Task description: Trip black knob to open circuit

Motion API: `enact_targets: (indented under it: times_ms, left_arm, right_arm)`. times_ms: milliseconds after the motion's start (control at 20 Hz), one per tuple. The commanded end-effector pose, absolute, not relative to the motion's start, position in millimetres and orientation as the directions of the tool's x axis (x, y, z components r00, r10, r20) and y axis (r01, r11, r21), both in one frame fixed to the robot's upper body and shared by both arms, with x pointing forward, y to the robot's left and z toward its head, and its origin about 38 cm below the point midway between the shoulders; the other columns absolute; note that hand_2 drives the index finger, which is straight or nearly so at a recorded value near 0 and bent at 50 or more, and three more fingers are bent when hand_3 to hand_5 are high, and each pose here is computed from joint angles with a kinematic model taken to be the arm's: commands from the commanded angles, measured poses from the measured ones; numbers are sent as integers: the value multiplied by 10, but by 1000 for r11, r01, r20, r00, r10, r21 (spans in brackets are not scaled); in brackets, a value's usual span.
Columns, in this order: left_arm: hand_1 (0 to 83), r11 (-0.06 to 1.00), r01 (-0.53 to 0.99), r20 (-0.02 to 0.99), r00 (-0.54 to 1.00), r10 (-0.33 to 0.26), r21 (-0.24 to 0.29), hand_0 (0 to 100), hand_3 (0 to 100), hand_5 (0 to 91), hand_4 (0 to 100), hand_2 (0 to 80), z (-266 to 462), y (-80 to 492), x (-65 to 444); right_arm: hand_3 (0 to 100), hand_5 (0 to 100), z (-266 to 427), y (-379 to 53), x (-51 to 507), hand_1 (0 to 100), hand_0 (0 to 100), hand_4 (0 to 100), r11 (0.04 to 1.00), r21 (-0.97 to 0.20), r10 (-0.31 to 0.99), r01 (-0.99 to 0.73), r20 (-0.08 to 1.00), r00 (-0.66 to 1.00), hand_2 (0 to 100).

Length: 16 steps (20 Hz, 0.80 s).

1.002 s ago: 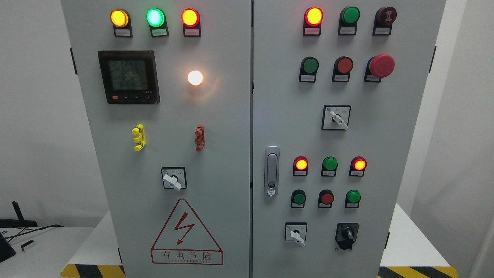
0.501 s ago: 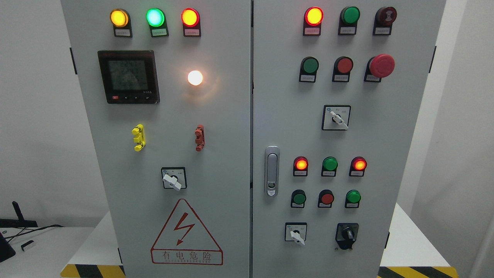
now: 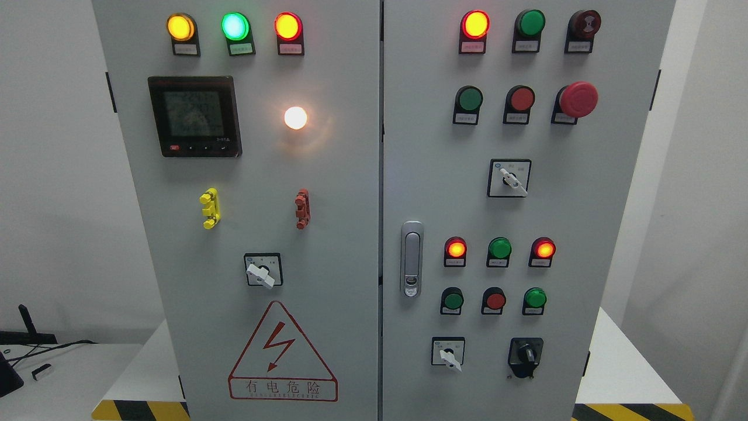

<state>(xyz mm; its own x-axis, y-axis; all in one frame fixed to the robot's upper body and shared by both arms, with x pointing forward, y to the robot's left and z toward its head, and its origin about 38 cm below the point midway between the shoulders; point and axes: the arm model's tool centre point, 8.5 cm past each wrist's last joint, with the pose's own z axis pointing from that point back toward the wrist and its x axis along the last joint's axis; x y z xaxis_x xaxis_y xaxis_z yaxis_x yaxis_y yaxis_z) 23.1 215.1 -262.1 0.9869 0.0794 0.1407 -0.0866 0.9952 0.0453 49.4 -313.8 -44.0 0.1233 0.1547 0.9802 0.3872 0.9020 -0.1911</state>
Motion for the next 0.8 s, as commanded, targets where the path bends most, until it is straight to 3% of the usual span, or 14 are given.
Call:
enact_targets:
  times_ms: [0,751]
  left_arm:
    - [389,997,-56,140,989,49,45,120,0,0,0,0,-2621,2149,231]
    - [389,997,-56,142,989,49,45,120,0,0,0,0,-2621,2150,236]
  right_arm:
    - [670,835,453,-3247,1036,717,168,709,885,-179,277,429,945,-177,336]
    - [666,813,1071,-3085,2206,707,202,693,871,-229,386,434,866,-318,358]
